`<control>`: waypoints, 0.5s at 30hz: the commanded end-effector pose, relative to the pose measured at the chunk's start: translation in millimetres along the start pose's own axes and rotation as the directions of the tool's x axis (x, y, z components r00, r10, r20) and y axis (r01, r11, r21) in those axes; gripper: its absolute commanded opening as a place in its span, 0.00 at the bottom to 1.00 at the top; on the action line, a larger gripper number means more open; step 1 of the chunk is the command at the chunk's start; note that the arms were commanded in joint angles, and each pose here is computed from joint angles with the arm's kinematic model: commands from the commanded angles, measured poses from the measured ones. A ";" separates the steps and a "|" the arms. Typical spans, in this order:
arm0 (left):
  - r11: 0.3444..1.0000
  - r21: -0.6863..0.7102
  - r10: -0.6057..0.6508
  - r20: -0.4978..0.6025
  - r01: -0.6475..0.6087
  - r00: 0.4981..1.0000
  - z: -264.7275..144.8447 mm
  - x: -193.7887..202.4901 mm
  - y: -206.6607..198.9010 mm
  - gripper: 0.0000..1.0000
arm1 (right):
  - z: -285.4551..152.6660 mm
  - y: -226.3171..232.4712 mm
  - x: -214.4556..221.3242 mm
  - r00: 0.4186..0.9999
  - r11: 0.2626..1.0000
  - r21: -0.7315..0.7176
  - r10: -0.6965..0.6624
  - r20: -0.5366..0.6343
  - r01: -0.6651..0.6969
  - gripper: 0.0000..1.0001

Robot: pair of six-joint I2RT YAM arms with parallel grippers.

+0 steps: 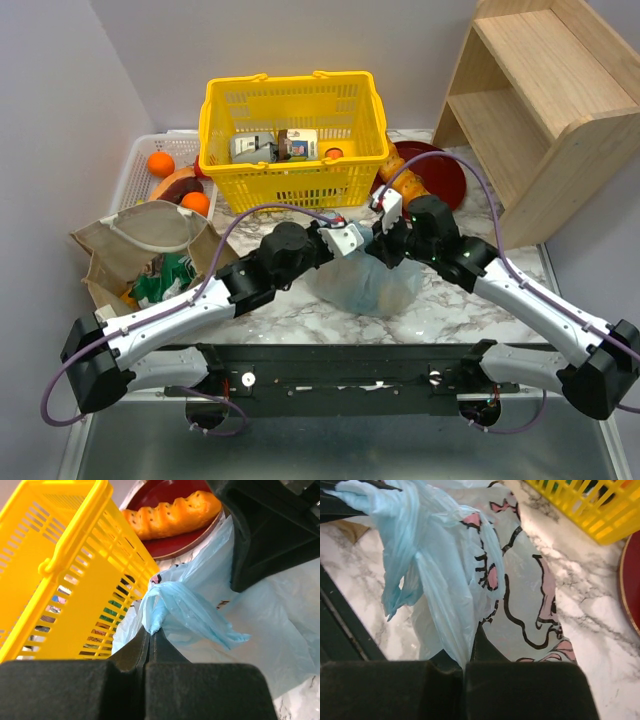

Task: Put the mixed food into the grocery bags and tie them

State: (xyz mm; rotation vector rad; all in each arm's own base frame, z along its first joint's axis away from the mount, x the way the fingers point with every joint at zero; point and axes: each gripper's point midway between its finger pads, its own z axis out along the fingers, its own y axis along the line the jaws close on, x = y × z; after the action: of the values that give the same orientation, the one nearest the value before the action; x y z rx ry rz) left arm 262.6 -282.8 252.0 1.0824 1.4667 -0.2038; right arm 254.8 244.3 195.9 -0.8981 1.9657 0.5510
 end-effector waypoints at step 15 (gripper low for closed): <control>0.908 0.237 -0.329 -0.106 0.345 0.938 12.4 -4.9 -63.3 0.00 | -60.3 16.6 -19.8 0.955 0.975 -0.015 0.219 0.201 -0.220 0.80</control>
State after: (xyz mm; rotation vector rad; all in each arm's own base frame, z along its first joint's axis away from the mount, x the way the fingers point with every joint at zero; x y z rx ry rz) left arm 236.7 -317.2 214.0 1.0930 1.6140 -0.4287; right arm 218.2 222.1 177.6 -0.7049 2.0469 0.6542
